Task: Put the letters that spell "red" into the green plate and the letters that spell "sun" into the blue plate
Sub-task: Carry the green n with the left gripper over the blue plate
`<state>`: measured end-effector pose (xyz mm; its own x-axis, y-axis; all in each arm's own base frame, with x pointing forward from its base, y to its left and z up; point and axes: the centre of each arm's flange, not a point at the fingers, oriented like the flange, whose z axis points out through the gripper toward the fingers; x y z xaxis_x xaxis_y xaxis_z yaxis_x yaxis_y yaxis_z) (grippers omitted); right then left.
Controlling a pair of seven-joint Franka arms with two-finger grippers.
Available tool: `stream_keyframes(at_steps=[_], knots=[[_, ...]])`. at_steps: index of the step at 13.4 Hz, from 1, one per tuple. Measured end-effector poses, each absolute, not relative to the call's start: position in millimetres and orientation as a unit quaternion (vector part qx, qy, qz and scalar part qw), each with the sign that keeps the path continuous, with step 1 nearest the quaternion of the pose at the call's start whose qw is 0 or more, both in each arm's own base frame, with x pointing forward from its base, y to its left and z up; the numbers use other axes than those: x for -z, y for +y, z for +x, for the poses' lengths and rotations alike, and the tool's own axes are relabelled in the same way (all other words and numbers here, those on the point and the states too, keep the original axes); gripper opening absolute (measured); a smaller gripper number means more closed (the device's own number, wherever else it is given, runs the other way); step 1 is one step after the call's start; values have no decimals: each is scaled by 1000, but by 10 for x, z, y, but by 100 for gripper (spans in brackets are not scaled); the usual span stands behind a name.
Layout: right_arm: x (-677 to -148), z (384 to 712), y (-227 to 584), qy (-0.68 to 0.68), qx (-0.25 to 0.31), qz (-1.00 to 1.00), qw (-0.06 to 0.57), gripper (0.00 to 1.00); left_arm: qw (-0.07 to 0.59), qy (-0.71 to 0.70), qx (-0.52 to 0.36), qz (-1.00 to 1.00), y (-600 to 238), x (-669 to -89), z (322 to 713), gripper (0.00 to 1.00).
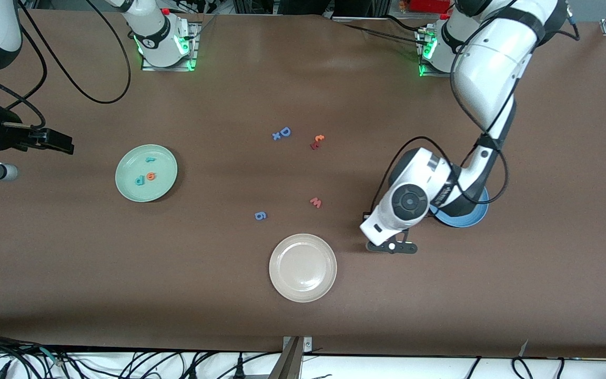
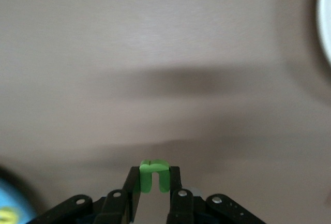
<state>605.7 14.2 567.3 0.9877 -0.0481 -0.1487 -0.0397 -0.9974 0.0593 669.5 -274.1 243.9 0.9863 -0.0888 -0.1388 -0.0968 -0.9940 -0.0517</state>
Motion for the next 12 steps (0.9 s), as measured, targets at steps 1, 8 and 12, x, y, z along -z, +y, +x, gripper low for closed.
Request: stream_keyframes(at_steps=[1, 8, 12], knots=[[-5673, 6057, 142, -22, 75, 997, 28, 100, 31, 57, -71, -995, -2579, -2517, 6693, 27], [-5671, 6058, 141, -22, 75, 997, 28, 100, 37, 113, -80, -990, -1443, -2690, 6396, 27], [-5671, 6058, 141, -22, 75, 997, 28, 100, 33, 112, -88, -989, -952, -2553, 6212, 27]])
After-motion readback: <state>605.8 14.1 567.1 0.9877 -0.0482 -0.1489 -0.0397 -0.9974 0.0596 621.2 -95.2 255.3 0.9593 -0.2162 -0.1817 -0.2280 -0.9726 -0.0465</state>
